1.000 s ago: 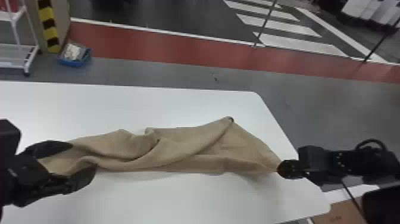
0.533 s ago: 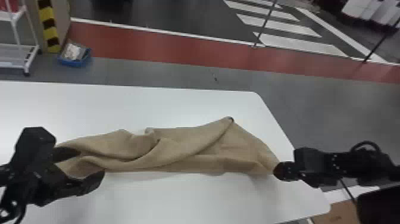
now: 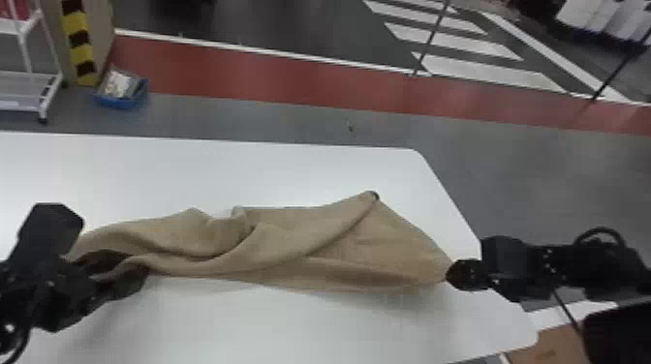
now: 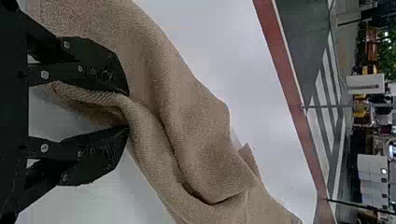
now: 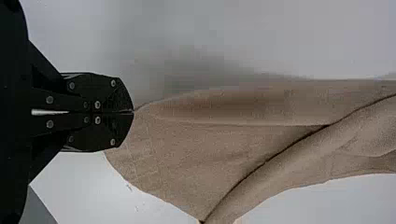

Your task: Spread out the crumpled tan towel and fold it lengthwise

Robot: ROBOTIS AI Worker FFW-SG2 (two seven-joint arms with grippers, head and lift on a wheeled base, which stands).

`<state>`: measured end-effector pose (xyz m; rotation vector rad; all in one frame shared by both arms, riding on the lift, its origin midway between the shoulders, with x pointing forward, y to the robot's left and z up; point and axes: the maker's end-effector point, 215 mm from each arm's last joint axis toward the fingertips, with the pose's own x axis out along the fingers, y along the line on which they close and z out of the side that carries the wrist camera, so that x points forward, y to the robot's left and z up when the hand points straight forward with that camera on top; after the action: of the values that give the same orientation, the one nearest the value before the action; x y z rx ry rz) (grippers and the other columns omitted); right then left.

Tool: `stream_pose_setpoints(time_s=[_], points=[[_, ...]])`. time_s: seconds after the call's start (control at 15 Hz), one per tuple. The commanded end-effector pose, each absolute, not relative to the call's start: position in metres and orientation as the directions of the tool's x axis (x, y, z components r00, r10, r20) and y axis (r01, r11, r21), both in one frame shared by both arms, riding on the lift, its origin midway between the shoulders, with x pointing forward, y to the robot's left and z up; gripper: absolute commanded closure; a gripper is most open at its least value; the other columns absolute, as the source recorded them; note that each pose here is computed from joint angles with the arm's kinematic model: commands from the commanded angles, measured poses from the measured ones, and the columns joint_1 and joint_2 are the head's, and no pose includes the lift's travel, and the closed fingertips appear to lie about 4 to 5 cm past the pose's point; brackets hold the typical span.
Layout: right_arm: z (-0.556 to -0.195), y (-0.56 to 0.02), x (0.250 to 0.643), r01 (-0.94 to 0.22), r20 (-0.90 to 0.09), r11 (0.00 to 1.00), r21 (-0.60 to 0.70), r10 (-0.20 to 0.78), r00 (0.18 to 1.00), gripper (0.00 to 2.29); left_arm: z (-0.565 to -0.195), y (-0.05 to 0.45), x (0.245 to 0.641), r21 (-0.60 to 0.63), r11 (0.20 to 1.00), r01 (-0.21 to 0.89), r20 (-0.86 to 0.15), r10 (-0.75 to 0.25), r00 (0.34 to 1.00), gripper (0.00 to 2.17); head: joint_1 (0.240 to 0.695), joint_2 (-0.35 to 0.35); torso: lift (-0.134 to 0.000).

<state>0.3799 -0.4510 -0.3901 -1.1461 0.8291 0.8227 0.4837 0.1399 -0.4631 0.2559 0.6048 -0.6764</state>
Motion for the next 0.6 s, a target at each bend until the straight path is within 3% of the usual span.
stream_pose_setpoints(time_s=[0.0, 0.2, 0.4, 0.53], points=[[-0.391, -0.453, 0.379, -0.881, -0.883, 0.213, -0.422, 0.123, 0.452, 2.20, -0.434, 0.160, 0.483, -0.021, 0.760, 0.650, -0.563, -0.546, 0.620, 2.13, 0.695, -0.350, -0.120], [-0.388, -0.463, 0.379, -0.876, -0.882, 0.226, -0.426, 0.114, 0.458, 2.20, -0.362, 0.165, 0.454, -0.175, 0.619, 0.766, -0.480, -0.733, 0.482, 2.14, 0.695, -0.350, -0.120], [-0.384, -0.468, 0.379, -0.871, -0.878, 0.234, -0.432, 0.109, 0.465, 2.20, -0.299, 0.195, 0.450, -0.121, 0.619, 0.776, -0.459, -0.728, 0.509, 2.14, 0.695, -0.350, -0.120], [-0.389, -0.460, 0.379, -0.877, -0.882, 0.225, -0.424, 0.119, 0.457, 2.20, -0.305, 0.197, 0.468, -0.059, 0.679, 0.731, -0.497, -0.655, 0.569, 2.14, 0.695, -0.350, -0.120]])
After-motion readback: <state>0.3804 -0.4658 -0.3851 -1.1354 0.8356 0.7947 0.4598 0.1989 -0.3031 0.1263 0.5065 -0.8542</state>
